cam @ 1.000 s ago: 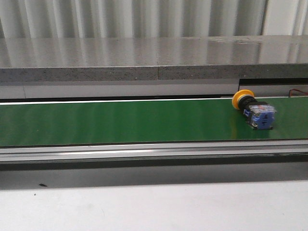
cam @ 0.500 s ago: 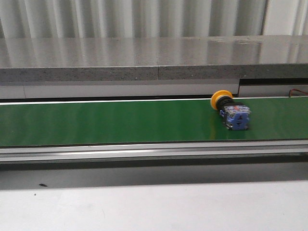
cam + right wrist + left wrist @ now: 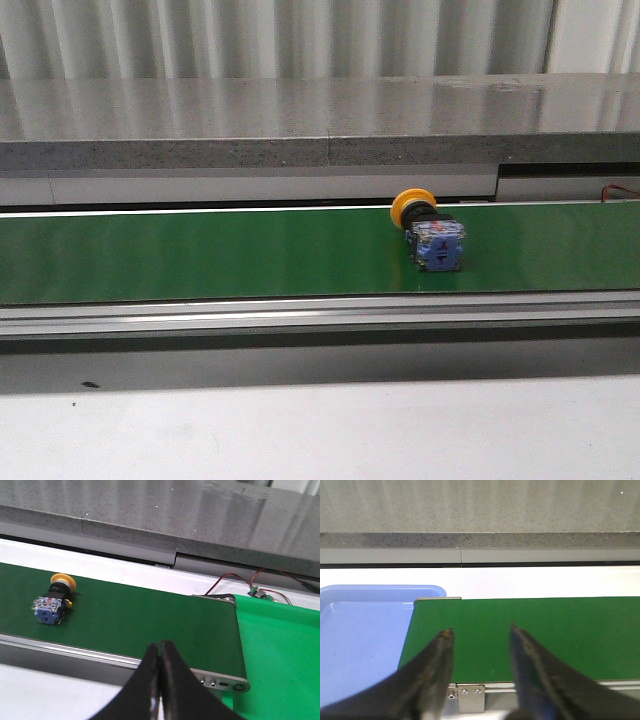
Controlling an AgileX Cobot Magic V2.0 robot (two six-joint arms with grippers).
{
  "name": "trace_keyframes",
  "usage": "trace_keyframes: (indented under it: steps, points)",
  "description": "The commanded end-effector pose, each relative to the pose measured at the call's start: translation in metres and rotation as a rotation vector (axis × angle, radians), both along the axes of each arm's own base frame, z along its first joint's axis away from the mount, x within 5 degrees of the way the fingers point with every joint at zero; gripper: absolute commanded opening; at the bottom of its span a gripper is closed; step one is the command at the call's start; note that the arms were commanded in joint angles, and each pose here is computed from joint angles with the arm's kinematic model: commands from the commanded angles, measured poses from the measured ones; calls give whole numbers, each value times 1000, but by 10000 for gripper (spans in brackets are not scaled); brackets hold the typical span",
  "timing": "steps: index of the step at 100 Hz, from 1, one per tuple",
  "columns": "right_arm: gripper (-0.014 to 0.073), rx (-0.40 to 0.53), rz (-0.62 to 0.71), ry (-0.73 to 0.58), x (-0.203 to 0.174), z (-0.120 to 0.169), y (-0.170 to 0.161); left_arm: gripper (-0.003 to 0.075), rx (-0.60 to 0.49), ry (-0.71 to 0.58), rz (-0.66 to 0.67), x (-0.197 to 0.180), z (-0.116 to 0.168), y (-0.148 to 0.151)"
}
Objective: Move button from right to left
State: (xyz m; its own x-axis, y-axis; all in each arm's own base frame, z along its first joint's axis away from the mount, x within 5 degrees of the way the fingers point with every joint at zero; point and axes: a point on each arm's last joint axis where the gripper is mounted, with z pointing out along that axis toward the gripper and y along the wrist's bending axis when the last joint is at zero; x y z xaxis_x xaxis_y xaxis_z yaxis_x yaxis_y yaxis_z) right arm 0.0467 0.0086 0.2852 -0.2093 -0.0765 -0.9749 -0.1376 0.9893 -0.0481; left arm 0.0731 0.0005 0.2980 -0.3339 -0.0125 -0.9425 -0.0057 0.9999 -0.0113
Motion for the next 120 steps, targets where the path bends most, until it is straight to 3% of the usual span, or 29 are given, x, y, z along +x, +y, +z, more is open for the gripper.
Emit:
trace_keyframes:
  steps: [1, 5, 10, 30, 51, 68, 91, 120]
  points:
    - [-59, 4, -6, -85, 1, 14, 0, 597, 3, -80, -12, 11, 21, -1]
    - [-59, 4, -6, -85, 1, 14, 0, 671, 3, -88, -13, 15, 23, -1]
    - [-59, 4, -6, -85, 1, 14, 0, 710, 0, -113, -16, 19, 26, -2]
    - [-59, 4, -6, -85, 1, 14, 0, 664, -32, -181, -23, 30, 36, -4]
    - [-59, 4, -6, -85, 1, 14, 0, 655, -51, 118, -17, 55, 52, -5]
    - [-59, 4, -6, -85, 1, 14, 0, 655, -162, 343, -49, 84, 59, -15]
    - [-59, 4, -6, -85, 1, 14, 0, 655, -219, 517, -147, 124, 58, -39]
    - [-59, 4, -6, -85, 1, 14, 0, 654, -251, 685, -263, 178, 41, -100]
